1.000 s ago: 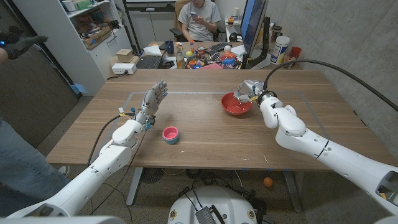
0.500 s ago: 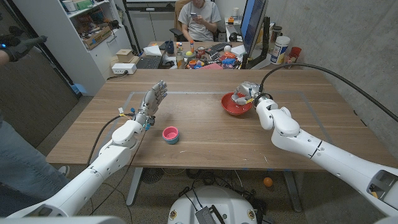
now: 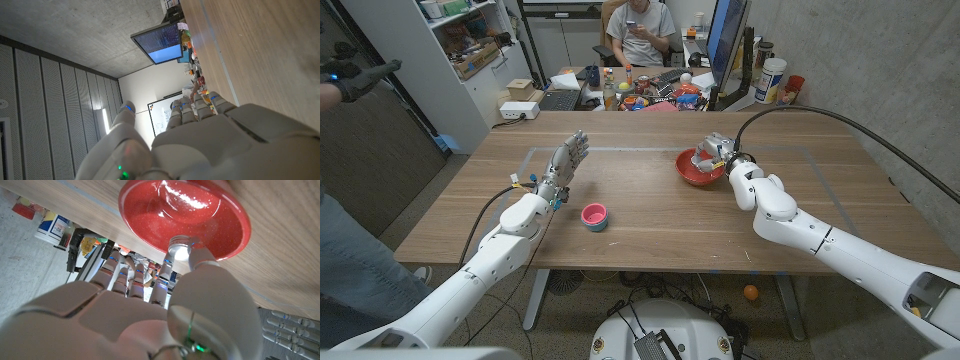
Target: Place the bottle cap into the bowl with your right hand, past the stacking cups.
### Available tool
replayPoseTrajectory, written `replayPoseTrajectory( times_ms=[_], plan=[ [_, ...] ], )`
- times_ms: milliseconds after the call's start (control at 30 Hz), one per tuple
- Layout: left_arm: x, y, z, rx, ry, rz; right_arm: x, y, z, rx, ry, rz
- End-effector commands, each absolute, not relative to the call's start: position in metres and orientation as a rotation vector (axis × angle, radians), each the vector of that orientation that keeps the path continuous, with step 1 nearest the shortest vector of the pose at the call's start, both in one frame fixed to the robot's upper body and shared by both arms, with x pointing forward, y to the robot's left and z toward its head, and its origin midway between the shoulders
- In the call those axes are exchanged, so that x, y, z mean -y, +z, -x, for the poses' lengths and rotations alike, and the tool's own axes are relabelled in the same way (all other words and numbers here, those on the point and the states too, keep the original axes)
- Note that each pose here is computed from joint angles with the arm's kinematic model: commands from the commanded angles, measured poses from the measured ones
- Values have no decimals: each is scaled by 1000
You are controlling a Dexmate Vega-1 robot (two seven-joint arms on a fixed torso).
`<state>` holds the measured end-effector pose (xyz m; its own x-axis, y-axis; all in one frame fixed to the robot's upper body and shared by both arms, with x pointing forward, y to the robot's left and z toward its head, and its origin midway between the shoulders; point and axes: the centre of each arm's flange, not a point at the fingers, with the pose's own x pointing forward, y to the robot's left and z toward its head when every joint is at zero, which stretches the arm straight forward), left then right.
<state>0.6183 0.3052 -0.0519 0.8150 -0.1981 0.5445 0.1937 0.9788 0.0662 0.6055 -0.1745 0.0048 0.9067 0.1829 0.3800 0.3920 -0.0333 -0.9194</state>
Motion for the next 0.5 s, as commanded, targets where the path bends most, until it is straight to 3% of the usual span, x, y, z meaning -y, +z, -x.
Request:
replayPoseTrajectory(
  times_ms=[33,500],
  plan=[
    [-307,-54,-617,576,-198,-7,177,0,-618,406,-167,1625],
    [-307,-56,-617,573,-192,-3,185,-6,-628,355,-176,1623]
  ],
)
